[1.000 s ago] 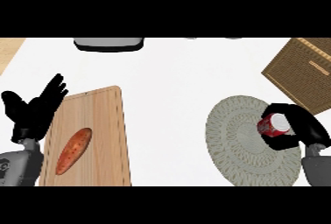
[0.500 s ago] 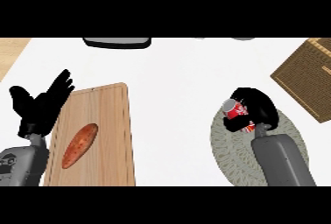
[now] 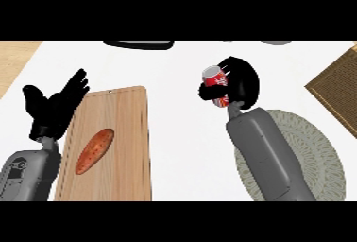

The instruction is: Pick the can from the placemat and place it in the basket

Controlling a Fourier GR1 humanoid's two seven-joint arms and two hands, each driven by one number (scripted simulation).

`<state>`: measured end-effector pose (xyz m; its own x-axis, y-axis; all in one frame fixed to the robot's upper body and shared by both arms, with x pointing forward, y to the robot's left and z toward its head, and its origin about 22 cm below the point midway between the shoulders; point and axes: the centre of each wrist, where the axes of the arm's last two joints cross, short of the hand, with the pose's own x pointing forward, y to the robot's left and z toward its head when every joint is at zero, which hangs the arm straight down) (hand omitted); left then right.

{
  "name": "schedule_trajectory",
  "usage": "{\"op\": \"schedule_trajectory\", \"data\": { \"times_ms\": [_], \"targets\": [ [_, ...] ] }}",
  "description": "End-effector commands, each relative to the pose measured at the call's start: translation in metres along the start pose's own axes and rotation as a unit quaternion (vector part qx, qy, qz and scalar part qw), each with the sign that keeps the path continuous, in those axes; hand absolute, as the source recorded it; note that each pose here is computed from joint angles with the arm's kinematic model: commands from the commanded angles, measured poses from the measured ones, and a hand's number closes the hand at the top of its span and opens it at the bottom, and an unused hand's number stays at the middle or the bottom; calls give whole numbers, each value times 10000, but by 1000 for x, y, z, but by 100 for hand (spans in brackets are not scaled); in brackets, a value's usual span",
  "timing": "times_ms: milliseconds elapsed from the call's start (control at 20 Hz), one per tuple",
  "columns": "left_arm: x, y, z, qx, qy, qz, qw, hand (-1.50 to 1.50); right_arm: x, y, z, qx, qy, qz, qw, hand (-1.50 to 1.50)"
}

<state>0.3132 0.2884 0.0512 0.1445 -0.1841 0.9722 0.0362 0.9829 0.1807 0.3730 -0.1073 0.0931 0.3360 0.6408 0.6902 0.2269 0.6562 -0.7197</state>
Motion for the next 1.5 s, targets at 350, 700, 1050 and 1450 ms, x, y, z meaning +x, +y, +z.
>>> {"op": "schedule_trajectory", "data": {
  "times_ms": [350, 700, 1050, 1450],
  "targets": [
    [-18, -13, 11, 196, 113, 41, 9997, 0, 133, -8, 17, -1752, -555, -678, 9806, 150],
    [-2, 15, 11, 297, 215, 15, 9993, 0, 179, -46, -2, -2210, -203, -279, 9747, 150],
    [-23, 21, 16, 318, 242, 48, 9992, 0, 184, -90, -35, -2779, -120, -185, 9604, 150],
    [-22, 29, 23, 349, 193, 28, 9992, 0, 156, -147, -85, -3433, 545, 352, 9370, 150]
  ]
}}
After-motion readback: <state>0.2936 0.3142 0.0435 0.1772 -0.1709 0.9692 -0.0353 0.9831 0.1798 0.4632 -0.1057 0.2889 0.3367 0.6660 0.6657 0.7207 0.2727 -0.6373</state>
